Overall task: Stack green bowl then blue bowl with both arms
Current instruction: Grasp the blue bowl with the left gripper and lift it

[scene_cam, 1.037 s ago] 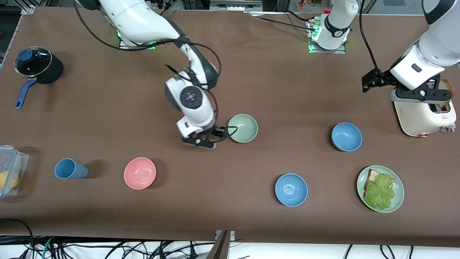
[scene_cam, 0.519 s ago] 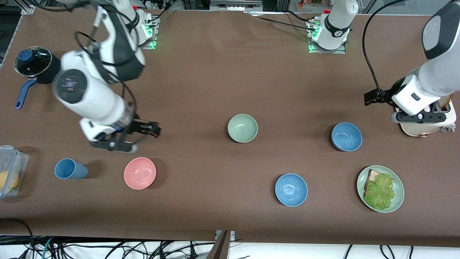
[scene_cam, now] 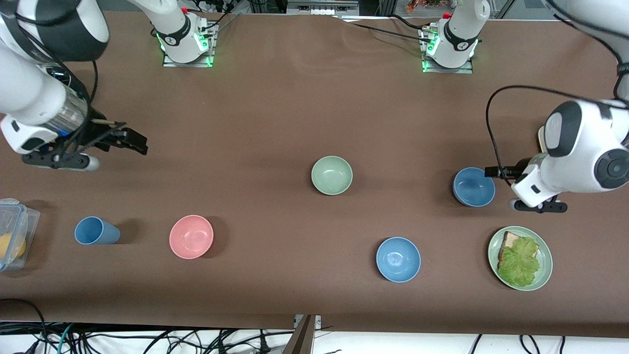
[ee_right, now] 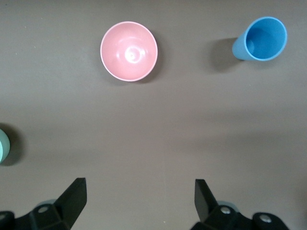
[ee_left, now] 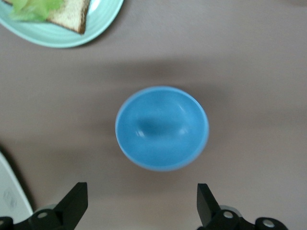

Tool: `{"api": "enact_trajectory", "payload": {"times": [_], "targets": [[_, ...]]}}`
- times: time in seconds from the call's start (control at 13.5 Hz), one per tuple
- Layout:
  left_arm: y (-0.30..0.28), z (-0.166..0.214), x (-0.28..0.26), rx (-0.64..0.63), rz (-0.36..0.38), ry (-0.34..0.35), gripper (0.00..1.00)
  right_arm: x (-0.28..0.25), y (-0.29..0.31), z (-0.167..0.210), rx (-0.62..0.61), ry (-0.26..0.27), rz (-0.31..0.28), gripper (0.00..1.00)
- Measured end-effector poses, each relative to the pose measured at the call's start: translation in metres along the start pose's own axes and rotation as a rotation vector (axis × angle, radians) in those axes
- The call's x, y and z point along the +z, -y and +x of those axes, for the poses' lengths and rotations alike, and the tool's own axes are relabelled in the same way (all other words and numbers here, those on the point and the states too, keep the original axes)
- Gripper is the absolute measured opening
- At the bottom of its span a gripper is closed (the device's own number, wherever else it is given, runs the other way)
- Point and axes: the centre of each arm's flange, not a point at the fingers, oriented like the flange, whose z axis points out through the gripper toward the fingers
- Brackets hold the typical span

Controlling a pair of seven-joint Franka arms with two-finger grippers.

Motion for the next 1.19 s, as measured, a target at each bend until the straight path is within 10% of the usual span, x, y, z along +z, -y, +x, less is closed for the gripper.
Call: {"api": "enact_trajectory", "payload": {"times": [0.67,1.19], "targets": [[0.038,0.008,0.109,0.245,-0.002,-0.122,0.96,0.009,-0.006,-0.002,-0.086,0.021,-0.025,1.00],[0.043,0.009,0.127,0.333,-0.002,-0.123,0.20,0.004,-0.011,-0.001,-0.105,0.013,-0.051,1.00]]}}
